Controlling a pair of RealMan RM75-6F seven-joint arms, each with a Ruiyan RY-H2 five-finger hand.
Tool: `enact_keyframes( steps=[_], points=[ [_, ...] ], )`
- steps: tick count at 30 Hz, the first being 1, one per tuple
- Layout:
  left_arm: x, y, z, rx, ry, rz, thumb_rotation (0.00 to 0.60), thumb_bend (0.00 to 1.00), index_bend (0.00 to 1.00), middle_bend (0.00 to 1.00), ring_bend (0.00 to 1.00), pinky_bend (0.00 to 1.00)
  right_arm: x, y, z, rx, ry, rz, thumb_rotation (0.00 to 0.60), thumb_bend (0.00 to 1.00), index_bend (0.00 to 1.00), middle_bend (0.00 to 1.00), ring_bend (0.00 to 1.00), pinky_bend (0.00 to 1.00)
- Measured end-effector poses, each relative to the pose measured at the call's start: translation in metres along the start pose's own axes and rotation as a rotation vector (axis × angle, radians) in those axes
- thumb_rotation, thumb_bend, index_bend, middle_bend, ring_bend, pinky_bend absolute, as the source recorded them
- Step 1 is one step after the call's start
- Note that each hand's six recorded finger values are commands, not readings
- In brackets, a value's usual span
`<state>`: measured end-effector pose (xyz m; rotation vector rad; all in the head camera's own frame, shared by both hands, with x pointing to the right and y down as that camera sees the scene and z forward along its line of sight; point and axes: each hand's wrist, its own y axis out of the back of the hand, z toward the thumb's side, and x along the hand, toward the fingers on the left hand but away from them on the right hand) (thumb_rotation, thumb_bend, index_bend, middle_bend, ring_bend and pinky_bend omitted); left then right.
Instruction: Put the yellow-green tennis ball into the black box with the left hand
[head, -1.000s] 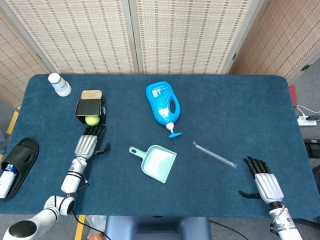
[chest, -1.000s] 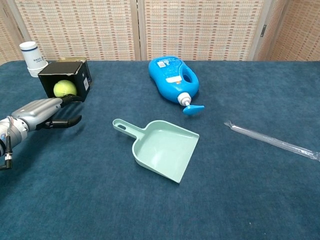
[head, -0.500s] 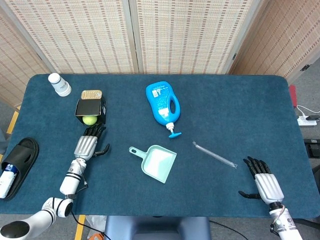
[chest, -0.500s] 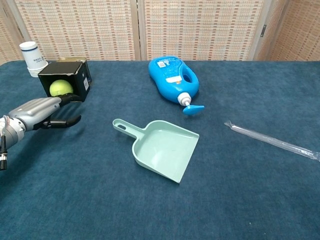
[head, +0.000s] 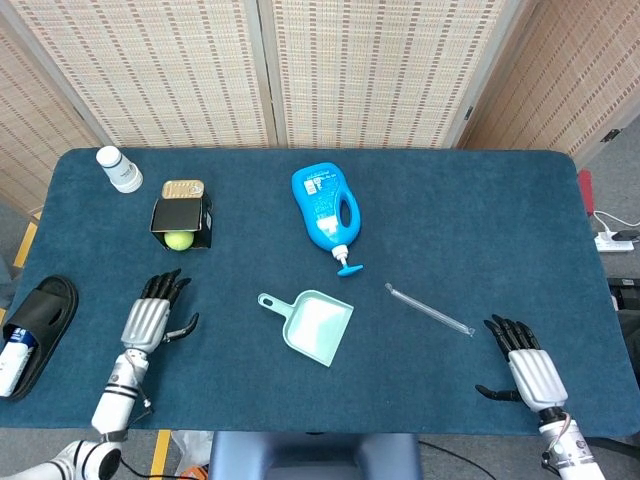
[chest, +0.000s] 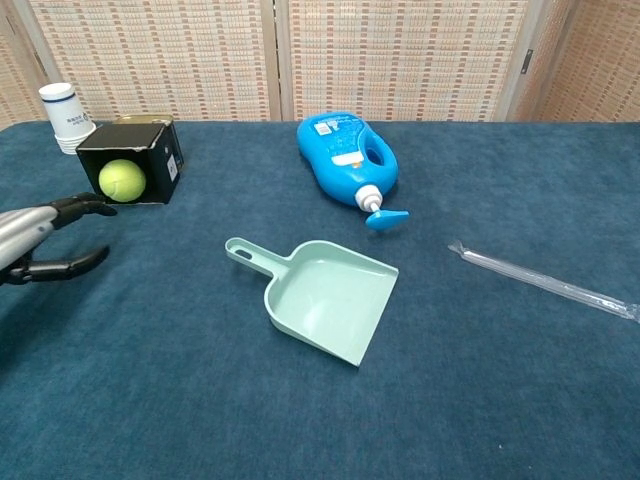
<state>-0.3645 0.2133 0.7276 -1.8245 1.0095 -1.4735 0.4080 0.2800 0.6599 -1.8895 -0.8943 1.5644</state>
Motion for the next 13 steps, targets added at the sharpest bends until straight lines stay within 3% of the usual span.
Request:
enact_keyframes(
  steps=[2,3,9,13],
  points=[
    [-0.024,0.008,-0.012,-0.018,0.040,0.030,0.314,0.33,0.12,0.00,0.00,0.00,0.002,0.001,0.000,-0.005,0.001,-0.009,0.600,0.00,0.00,0.00,0.00,0.00],
    [-0.042,0.014,-0.024,-0.022,0.073,0.047,0.328,0.34,0.12,0.00,0.00,0.00,0.003,0.002,0.000,-0.009,0.002,-0.016,0.600,0.00,0.00,0.00,0.00,0.00],
    [-0.134,0.026,-0.069,-0.044,0.182,0.076,0.329,0.33,0.17,0.05,0.00,0.00,0.005,0.002,-0.003,-0.012,-0.003,-0.025,0.600,0.00,0.00,0.00,0.00,0.00],
    [-0.156,0.029,-0.080,-0.056,0.179,0.101,0.333,0.34,0.18,0.07,0.00,0.00,0.002,0.000,-0.002,-0.001,-0.001,-0.012,0.600,0.00,0.00,0.00,0.00,0.00]
  ],
)
